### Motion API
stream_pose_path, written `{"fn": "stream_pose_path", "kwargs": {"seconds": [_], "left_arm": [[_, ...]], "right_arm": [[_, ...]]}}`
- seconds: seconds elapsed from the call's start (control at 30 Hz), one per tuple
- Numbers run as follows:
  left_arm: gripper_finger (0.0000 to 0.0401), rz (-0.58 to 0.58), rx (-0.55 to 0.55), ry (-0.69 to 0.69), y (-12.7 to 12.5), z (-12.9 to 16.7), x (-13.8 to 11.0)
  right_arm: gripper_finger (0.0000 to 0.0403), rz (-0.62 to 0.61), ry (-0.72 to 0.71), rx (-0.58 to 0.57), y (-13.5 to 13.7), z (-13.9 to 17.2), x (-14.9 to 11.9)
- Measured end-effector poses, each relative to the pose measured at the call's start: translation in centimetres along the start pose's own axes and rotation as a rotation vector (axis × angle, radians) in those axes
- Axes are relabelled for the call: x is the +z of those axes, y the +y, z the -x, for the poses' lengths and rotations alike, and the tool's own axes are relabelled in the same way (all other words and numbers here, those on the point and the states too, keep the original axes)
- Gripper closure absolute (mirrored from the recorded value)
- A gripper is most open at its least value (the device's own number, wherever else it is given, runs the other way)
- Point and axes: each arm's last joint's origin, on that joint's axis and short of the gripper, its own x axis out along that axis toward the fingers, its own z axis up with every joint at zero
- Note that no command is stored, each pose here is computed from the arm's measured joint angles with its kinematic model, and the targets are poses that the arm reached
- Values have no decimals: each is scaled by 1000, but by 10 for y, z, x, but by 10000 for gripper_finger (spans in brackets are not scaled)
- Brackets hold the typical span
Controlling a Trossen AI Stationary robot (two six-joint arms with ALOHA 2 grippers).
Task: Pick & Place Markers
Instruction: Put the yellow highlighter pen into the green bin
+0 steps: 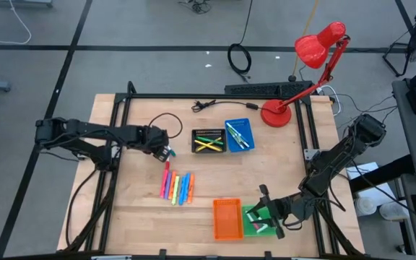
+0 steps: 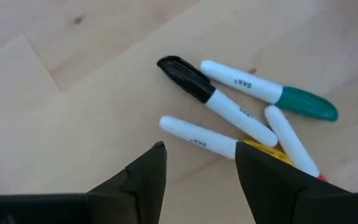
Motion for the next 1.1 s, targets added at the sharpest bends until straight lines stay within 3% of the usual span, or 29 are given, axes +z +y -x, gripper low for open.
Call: {"fn": "stream_pose_path", "kwargs": {"seconds": [0.27,0.5,1.1], "left_arm": [[206,22,-35,-32,-6,-2,3],[206,-71,-32,24,-19,-20,-1],[206,-127,56,182,-7,-23,-10]], "right_arm": [[259,0,0,0,0,0,0],[259,0,0,0,0,0,0],[259,3,0,0,0,0,0]]}}
